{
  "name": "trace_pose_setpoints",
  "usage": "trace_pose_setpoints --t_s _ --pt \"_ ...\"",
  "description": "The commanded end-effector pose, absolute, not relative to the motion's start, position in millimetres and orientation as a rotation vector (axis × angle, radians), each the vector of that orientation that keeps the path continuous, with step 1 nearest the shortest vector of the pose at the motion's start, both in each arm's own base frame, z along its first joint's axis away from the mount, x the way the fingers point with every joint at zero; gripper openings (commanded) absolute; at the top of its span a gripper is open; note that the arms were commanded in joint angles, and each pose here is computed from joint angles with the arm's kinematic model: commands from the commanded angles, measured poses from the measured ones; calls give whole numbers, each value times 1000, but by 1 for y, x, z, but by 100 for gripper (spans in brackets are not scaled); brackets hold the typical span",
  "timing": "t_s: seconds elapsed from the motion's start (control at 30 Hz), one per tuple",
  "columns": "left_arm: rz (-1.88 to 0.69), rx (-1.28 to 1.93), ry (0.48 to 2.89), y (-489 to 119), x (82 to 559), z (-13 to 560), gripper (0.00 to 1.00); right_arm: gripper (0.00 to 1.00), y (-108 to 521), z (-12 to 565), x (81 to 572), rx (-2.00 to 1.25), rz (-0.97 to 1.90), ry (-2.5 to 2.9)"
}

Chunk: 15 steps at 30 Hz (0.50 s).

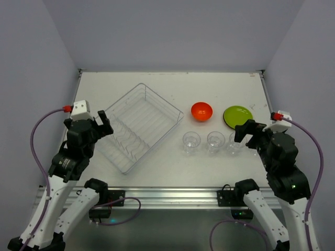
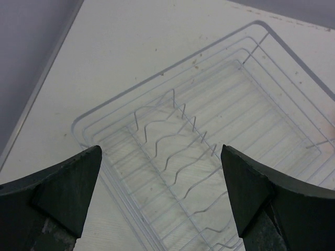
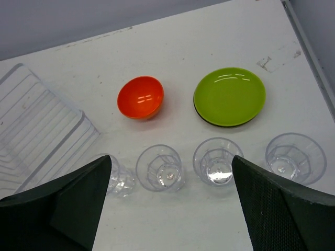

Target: Unload the mixed dishes from the dish rack

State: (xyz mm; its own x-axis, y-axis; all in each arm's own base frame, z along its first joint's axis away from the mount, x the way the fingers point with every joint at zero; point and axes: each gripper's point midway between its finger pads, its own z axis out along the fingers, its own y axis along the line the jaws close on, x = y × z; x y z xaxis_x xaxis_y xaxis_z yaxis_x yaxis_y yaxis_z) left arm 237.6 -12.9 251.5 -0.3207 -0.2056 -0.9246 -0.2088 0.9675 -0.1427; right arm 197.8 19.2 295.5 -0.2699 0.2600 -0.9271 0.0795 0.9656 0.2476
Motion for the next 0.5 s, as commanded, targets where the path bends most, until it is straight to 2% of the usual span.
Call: trace_pose_setpoints --t_s 0.0,0.17,0.47 --pt "78 -348 1809 10 225 300 100 99 9 301 185 231 106 1827" --pt "33 -310 1758 13 198 332 100 99 16 306 172 122 142 1788" --pt "53 -259 1655 32 155 344 100 99 9 311 145 155 192 1758"
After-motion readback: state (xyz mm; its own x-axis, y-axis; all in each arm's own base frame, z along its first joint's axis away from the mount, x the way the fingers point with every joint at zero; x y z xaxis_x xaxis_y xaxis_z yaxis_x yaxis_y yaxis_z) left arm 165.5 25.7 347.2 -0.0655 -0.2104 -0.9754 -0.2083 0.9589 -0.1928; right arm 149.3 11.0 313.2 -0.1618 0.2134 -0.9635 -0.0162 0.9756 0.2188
